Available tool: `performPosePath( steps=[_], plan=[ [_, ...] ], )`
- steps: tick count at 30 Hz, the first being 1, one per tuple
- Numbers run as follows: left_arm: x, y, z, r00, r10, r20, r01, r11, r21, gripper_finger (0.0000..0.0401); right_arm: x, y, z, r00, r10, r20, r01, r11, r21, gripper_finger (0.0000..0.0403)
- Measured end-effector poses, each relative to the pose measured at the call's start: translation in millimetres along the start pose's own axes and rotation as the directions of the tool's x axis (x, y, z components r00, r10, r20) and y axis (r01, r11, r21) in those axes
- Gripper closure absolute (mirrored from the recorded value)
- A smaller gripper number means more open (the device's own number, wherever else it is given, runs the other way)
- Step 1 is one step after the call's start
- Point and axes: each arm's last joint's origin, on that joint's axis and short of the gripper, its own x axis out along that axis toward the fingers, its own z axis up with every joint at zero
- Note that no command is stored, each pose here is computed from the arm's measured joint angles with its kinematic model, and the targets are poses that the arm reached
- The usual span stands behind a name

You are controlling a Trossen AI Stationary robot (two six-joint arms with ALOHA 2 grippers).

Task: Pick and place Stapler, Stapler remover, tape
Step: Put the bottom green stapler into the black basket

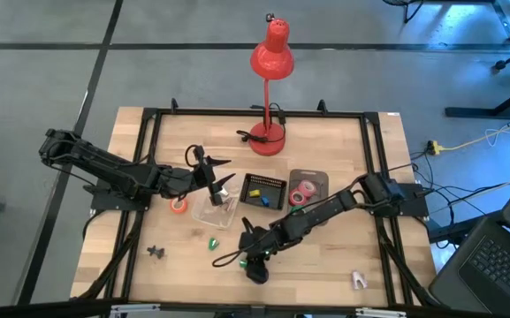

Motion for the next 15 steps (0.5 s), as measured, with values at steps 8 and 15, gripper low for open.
performPosePath(
  steps=[8,15],
  plan=[
    [0.0,0.0,-0.1,1.0,0.0,-0.001,0.0,1.0,0.0,0.0214,-1.0,1.4,1.8,1.0,0.004,0.005,-0.004,1.0,0.022,0.037],
    [0.0,-0.1,-0.7,1.0,-0.001,-0.006,0.001,1.0,0.004,0.0214,-25.5,22.1,20.3,1.0,-0.005,-0.001,0.005,0.999,-0.042,0.037]
  ],
)
